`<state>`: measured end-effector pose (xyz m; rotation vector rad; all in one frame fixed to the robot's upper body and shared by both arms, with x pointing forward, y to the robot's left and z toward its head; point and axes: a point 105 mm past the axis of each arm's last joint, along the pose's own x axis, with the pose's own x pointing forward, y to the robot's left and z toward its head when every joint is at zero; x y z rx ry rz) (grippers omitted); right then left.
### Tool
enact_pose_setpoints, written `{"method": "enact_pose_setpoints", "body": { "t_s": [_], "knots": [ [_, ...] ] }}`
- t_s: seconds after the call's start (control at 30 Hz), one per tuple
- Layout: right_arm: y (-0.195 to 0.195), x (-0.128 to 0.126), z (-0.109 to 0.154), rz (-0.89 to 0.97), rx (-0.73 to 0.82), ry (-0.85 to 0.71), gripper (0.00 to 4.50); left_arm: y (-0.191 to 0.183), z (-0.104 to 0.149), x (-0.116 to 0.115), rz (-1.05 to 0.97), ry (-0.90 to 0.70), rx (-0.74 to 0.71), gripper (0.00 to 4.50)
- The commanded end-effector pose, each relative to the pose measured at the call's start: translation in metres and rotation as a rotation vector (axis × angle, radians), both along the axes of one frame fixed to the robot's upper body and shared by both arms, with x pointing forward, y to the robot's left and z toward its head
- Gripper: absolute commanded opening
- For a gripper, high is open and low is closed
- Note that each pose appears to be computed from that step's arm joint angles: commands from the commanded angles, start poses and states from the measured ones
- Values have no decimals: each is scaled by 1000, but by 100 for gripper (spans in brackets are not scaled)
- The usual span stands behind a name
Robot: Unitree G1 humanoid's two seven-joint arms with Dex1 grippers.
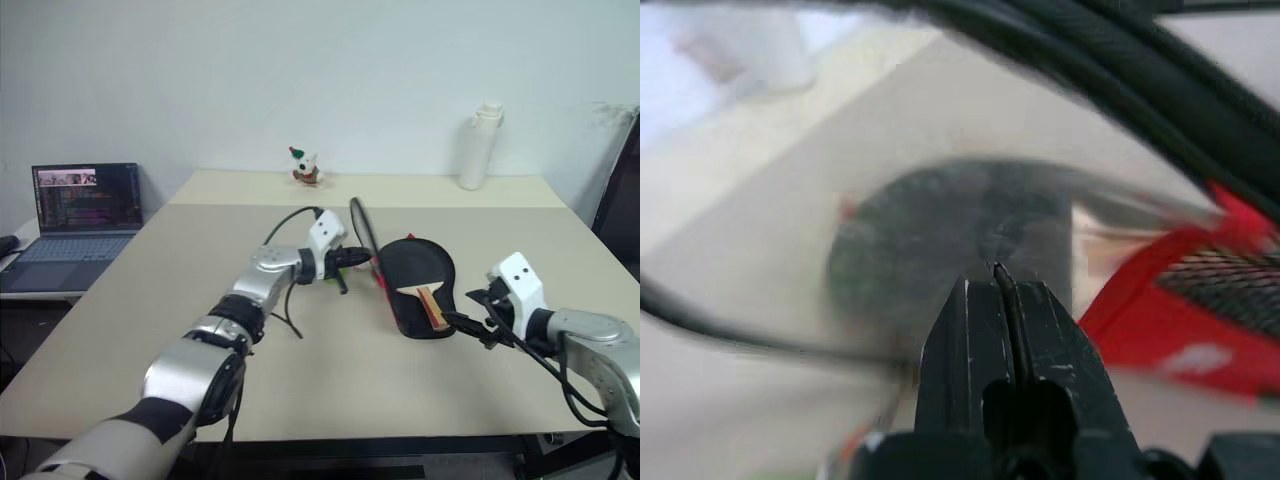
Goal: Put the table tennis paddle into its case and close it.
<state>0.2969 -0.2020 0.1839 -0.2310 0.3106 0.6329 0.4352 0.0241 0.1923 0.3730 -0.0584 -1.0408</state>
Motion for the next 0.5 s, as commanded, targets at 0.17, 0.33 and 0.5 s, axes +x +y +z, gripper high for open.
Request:
{"method": "enact_pose_setpoints", "body": {
  "t_s": [0.17,0.33,0.5],
  "knots": [
    [-19,2,16,-81,-16,-64,371,-31,30,7,67,-77,-48,8],
    [-16,9,14,-98,4,-66,371,-26,20,7,75,-65,-34,8],
    [-9,19,16,-94,34,-74,371,-16,18,8,77,-65,-46,8]
  ]
}}
